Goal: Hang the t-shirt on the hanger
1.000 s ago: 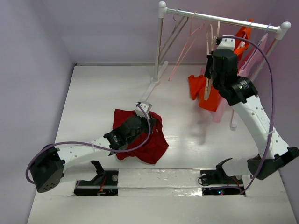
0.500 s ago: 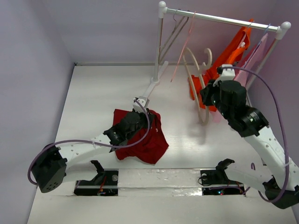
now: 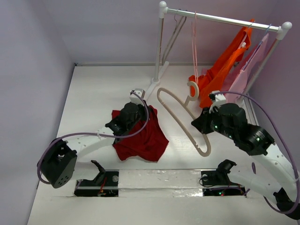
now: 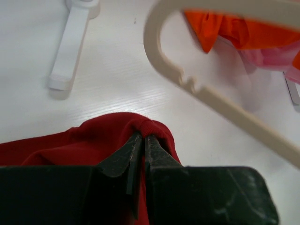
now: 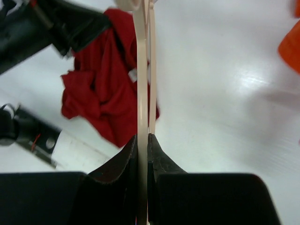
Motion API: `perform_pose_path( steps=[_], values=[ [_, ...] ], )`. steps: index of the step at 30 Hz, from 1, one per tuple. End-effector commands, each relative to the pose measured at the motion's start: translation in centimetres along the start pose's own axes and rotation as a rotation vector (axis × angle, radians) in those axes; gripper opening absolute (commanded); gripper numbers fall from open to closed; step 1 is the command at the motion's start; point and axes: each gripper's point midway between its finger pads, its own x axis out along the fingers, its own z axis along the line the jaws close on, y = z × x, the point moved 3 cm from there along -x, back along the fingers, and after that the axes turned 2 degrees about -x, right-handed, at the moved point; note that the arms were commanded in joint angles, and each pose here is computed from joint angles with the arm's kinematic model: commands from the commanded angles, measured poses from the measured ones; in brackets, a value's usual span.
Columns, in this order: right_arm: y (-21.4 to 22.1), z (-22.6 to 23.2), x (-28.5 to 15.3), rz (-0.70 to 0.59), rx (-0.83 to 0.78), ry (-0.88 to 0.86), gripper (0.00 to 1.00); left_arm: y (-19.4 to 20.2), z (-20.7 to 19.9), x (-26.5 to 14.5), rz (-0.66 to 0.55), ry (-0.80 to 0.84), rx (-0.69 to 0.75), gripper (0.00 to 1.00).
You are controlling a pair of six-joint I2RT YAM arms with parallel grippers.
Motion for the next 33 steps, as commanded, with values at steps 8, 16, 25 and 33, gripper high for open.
perform_pose_path(
  steps=[8, 16, 25, 33],
  values=[
    [2.2, 2.7, -5.2, 0.069, 0.003, -0.249, 0.00, -5.8, -0.7, 2.3, -0.130, 0.008, -0.032, 0.00],
    [3.0, 2.6, -4.5, 0.078, -0.025, -0.265, 0.00, -6.7, -1.6, 2.9, -0.129, 0.024, -0.043, 0.00],
    [2.3, 2.2, -3.1, 0.003, -0.073, -0.252, 0.00, -5.9, -0.7, 1.6, -0.116, 0.002, -0.035, 0.00],
    [1.0, 2.4, -3.9, -0.034, -0.097, -0.250, 0.00, -6.1, -0.3, 1.6, -0.118, -0.023, -0.019, 0.00]
  ],
)
